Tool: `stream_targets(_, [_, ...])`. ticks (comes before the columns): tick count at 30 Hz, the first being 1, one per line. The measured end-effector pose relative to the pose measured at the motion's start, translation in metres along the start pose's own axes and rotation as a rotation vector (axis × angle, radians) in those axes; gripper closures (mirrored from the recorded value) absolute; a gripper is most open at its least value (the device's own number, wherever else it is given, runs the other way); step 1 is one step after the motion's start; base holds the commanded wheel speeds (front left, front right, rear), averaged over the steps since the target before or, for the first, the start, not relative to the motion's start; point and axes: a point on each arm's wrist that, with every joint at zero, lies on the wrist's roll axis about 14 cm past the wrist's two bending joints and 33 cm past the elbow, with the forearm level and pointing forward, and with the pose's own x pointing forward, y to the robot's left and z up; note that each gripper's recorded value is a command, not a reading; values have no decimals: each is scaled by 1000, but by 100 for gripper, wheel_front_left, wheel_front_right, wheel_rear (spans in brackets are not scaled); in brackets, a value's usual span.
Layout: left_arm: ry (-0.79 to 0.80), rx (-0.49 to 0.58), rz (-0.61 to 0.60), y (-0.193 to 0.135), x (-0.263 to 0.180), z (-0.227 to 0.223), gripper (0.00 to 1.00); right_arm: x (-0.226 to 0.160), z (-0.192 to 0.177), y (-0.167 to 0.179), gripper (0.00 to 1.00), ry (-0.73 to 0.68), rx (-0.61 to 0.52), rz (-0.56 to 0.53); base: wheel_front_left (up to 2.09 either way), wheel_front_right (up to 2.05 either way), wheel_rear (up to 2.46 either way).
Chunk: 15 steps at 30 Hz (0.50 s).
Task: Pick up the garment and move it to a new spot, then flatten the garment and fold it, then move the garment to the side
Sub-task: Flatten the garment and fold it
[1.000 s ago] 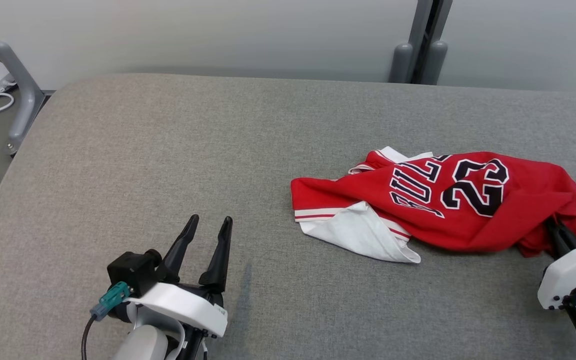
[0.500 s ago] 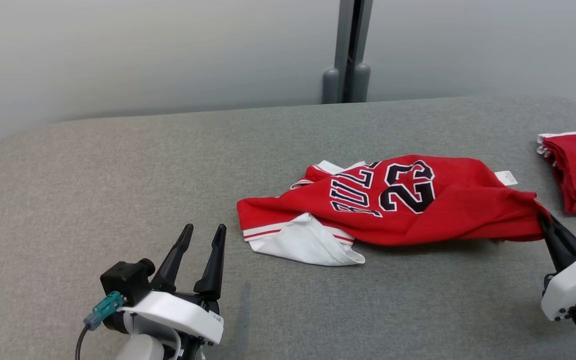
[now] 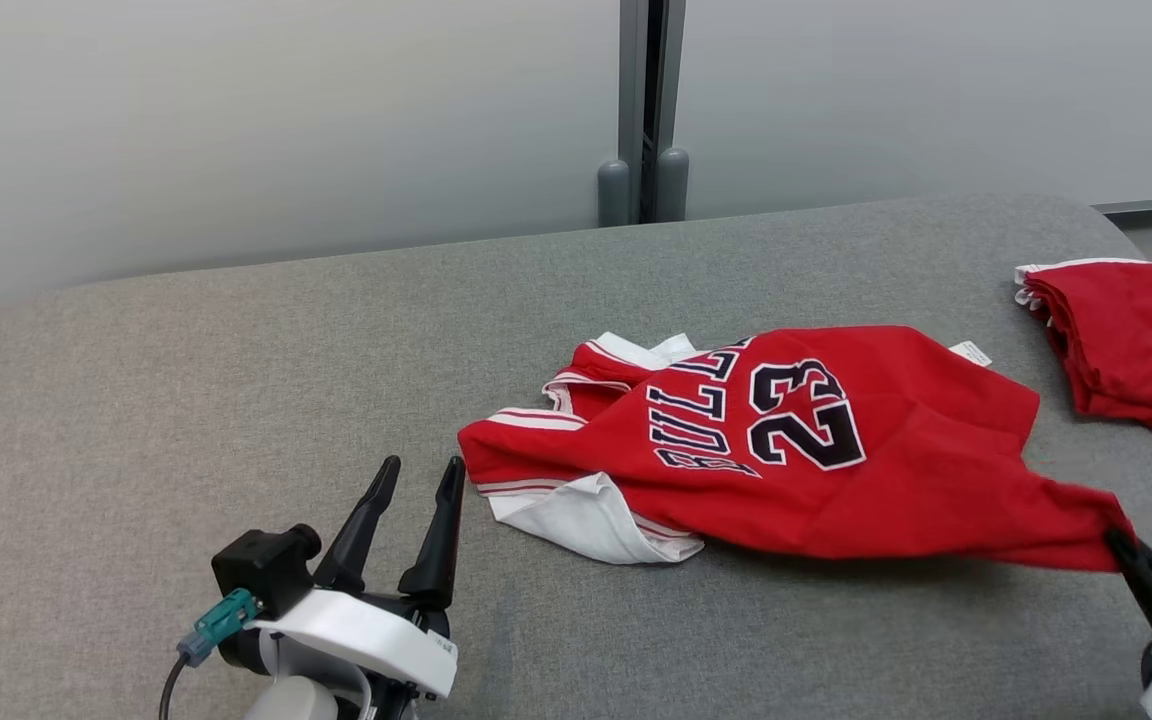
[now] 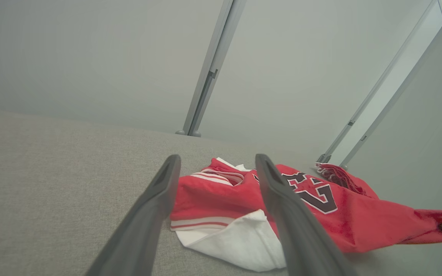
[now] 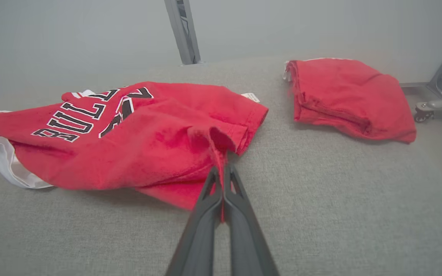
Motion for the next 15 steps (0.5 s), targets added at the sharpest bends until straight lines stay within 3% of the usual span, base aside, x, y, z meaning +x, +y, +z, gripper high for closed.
stream_targets(3, [5, 1, 6, 2, -1, -2, 0, -14, -24, -10, 100, 72, 87, -36, 0, 0, 0])
stream_targets(4, [5, 3, 7, 2, -1, -2, 0, -18, -31, -15, 90, 93, 106, -53, 0, 0, 0])
stream_targets(5, [6, 5, 7, 3, -1, -2, 0, -23, -40, -22, 66, 118, 115, -77, 0, 0, 0])
stream_targets(6, [8, 7, 8, 3, -1, -2, 0, -27, -48, -30, 0, 140, 125, -107, 0, 0, 0])
stream_targets(10, [13, 11, 8, 3, -1, -4, 0, -34, -63, -49, 0, 183, 95, -181, 0, 0, 0])
stream_targets(15, [30, 15, 5, 4, 1, -10, 0, -12, -31, -37, 0, 35, 56, -169, 0, 0, 0])
